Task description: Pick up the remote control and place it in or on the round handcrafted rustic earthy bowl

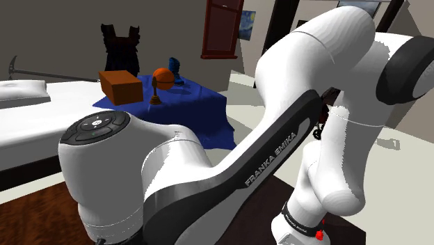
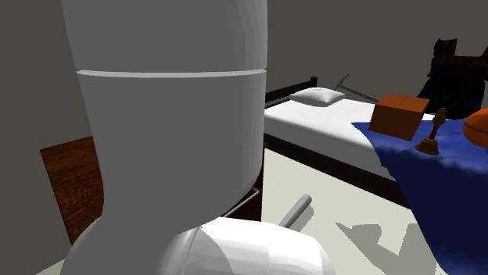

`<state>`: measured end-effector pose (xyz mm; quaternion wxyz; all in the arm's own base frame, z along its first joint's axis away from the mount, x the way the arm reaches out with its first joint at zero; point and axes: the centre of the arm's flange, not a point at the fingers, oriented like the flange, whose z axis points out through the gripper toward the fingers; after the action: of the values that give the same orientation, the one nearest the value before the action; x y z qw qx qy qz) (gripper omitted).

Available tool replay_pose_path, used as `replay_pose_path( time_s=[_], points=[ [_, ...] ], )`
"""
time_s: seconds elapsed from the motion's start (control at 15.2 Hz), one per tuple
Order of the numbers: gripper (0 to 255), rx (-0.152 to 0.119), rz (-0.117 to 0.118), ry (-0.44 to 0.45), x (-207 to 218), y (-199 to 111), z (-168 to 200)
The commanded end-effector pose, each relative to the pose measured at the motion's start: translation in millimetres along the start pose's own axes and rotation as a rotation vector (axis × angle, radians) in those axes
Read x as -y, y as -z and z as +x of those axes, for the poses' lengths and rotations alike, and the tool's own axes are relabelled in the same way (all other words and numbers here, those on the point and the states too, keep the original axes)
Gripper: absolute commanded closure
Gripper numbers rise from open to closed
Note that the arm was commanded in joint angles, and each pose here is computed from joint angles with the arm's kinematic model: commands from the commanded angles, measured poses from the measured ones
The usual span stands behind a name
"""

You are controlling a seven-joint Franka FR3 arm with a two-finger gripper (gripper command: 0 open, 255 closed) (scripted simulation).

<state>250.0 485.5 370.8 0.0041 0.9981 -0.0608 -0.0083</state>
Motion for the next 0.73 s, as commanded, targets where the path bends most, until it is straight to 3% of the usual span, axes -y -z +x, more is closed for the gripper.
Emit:
replay_pose_path(
  time_s=[0.0, 0.13, 0.66],
  points=[
    [0, 0.0, 0.0, 0.0, -0.5, 19.9, 0.0],
    [0, 0.0, 0.0, 0.0, -0.5, 43.5, 0.0],
    [0, 0.0, 0.0, 0.0, -0.5, 43.5, 0.0]
  ],
)
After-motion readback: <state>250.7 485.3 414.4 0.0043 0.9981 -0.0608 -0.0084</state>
